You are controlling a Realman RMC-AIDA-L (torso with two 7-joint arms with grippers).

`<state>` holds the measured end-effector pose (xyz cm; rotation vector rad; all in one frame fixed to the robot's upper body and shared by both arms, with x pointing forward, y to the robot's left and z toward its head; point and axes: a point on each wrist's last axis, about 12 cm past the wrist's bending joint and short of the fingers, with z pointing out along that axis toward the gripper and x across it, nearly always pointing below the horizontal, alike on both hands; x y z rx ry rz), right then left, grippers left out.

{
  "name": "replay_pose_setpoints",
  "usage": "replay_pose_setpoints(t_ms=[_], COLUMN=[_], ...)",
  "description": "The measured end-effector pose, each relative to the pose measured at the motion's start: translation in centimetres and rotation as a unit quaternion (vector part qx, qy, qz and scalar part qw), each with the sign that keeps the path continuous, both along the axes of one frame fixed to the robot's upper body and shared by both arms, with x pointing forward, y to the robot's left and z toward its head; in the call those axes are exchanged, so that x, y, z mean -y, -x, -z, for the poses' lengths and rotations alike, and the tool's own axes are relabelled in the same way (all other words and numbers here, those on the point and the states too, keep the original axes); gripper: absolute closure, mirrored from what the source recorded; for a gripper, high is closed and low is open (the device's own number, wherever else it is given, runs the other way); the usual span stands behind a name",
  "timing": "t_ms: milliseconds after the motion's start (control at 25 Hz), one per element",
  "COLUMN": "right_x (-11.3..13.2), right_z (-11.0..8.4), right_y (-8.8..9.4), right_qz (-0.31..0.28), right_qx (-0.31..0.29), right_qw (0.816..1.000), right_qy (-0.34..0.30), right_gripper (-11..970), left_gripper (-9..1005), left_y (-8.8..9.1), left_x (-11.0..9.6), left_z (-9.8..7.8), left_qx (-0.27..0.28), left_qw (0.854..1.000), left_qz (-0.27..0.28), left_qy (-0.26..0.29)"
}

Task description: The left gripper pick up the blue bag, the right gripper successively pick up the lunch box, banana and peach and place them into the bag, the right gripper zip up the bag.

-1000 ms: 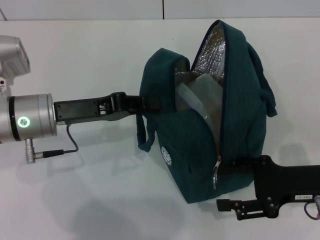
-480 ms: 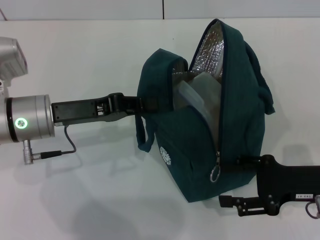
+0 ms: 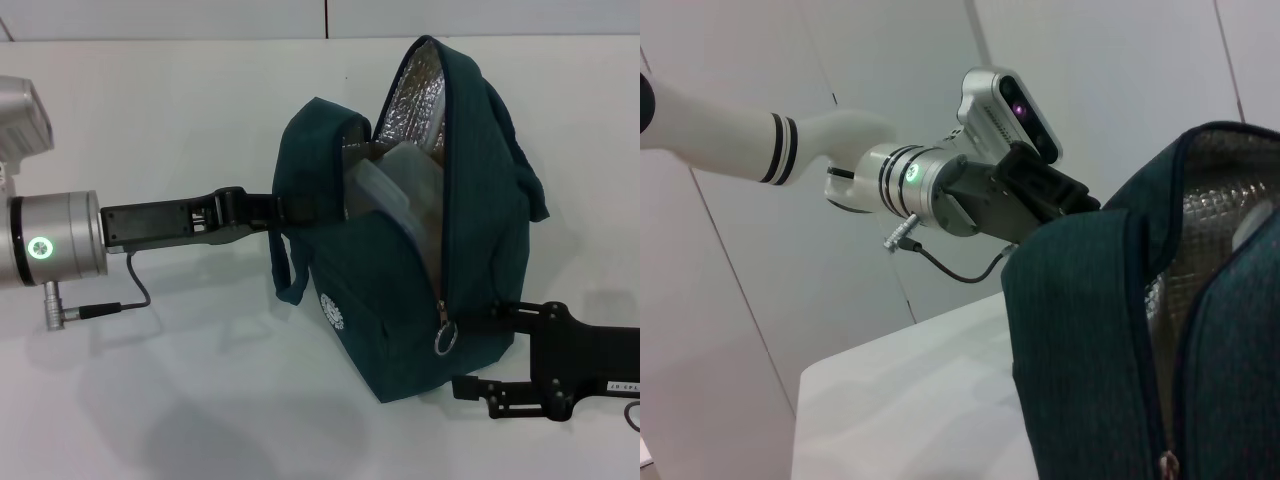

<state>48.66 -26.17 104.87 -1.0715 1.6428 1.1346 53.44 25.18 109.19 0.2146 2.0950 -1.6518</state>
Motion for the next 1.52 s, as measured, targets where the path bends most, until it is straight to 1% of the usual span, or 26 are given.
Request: replay_pose_setpoints(t_ms=[440,760,960,1120,1320,1520], right_x=[0.0,0.5,-0.2,-0.9,-2.3,-2.3], right_z=[0.1,0.2,0.3,0.4,0.6,0.6], right_y=[0.1,0.3,0.0,-0.1,-0.3,-0.4], right_qz=[0.006,0.022,0.017,0.002,-0.015,-0.007], right_qx=[-0.007,-0.005,-0.006,-0.009,-0.016,-0.014], right_qw=[1.0,1.0,1.0,1.0,1.0,1.0], right_qy=[-0.001,-0.006,-0.001,0.002,-0.003,-0.002], right_gripper=[193,193,194,197,200,203], left_gripper=[953,953,953,953,953,953], left_y=[0.1,0.1,0.1,0.1,0.1,0.3], left_x=[0.0,-0.1,-0.1,-0.1,-0.1,-0.4], left_z=[0.0,0.0,0.0,0.0,-0.1,0.1], left_qx=[0.0,0.0,0.0,0.0,0.003,0.001], left_qw=[1.0,1.0,1.0,1.0,1.0,1.0], left_qz=[0.003,0.003,0.003,0.003,0.003,0.0], left_qy=[0.002,0.002,0.002,0.001,0.0,-0.001])
